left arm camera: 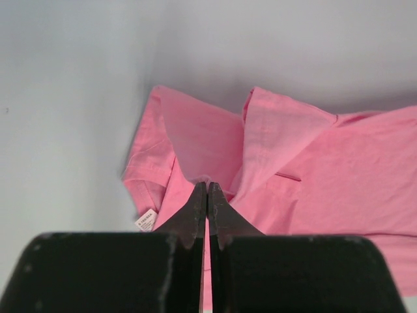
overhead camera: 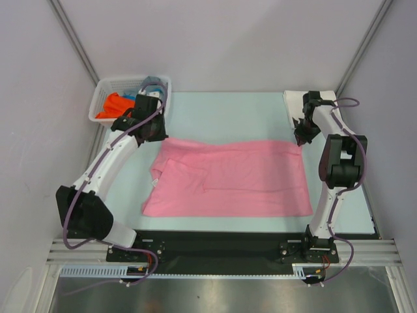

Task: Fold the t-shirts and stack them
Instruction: Fold the tshirt

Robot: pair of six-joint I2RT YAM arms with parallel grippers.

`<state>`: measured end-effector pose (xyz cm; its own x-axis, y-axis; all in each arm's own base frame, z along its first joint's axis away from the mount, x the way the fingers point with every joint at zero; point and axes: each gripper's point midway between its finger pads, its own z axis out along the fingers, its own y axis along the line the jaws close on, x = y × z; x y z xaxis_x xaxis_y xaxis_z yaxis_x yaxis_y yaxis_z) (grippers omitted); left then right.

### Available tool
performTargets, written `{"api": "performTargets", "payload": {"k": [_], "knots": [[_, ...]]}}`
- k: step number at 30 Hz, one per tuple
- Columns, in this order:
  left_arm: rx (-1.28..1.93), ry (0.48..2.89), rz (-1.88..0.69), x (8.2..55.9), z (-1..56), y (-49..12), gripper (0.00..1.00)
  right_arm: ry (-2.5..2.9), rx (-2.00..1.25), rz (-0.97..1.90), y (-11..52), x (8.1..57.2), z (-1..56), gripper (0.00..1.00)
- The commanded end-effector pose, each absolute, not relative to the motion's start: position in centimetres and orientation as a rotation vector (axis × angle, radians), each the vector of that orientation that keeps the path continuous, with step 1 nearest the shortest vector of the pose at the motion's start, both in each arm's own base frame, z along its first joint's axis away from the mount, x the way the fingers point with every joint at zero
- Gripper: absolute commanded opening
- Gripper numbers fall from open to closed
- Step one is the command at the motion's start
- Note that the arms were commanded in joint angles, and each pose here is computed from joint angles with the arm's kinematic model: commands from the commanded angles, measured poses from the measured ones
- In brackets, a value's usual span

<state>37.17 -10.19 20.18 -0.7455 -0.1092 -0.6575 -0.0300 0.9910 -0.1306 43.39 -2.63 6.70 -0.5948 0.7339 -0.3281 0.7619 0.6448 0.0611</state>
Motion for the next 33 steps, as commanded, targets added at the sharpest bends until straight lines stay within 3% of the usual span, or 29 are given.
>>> {"api": "performTargets", "payload": {"k": [1,16,33], "knots": [[-0.139,2.343,-0.125,35.7,22.4,-8.8,0.0,2.507,1.133,-0.132,-2.7,42.8,9.4,0.0],[-0.275,2.453,-0.043,29.9,18.1,-6.2,0.0,2.572,1.004,-0.176,-3.2,37.6,10.6,0.0],[-0.515,2.573,-0.008,23.8,13.3,-4.7,0.0,2.685,1.028,-0.248,-3.4,30.3,7.3,0.0]]}}
